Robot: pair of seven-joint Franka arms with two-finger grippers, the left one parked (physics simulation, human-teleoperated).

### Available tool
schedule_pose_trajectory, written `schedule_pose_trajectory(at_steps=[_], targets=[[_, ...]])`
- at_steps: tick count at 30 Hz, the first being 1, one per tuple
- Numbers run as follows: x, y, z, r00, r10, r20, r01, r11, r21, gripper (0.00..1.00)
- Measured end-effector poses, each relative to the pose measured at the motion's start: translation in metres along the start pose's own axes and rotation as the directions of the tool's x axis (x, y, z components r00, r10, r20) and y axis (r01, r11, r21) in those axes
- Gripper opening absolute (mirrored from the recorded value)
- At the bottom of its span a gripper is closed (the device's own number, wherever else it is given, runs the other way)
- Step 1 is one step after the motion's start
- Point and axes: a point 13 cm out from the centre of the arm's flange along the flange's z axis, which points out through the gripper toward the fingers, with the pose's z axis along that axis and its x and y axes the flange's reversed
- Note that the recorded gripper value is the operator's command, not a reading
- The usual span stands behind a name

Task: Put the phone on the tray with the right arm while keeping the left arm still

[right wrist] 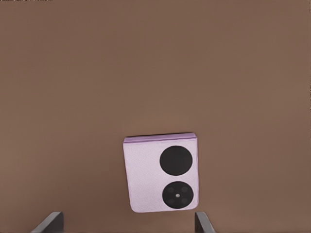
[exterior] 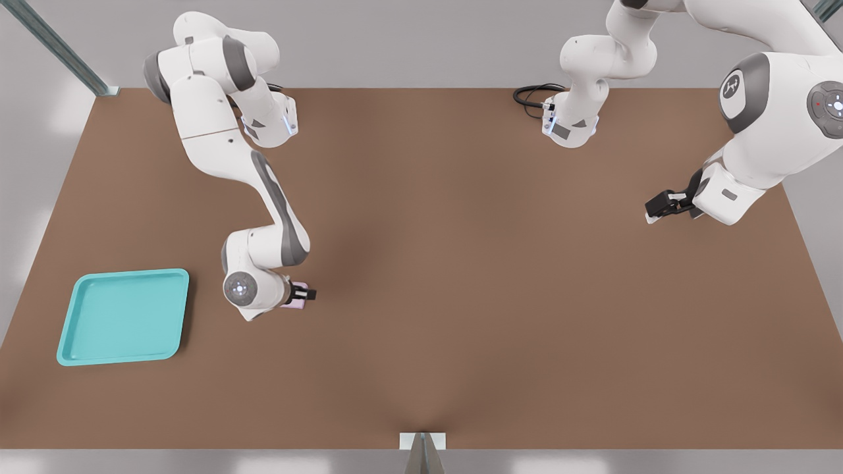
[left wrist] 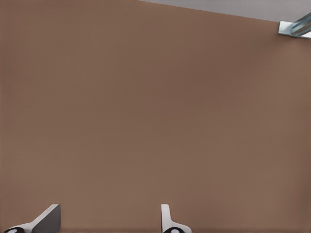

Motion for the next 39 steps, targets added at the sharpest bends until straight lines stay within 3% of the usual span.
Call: schedule_pose_trajectory(at_steps=[11, 34, 35, 37, 39], targets=[[-0.01, -0.016, 0.028, 1.0, 0.021, 0.005, -0.021, 1.0, 0.009, 1.0], [-0.01, -0.015, 0.064, 0.996, -0.085, 0.013, 0.085, 0.996, 0.013, 1.0], [-0.01, -0.015, 0.064, 0.996, -0.088, 0.015, 0.088, 0.996, 0.013, 0.99], [-0.012, -0.016, 0.064, 0.996, -0.092, 0.019, 0.092, 0.996, 0.012, 0.84], [-0.013, -0.016, 0.064, 0.995, -0.097, 0.023, 0.097, 0.995, 0.011, 0.78]])
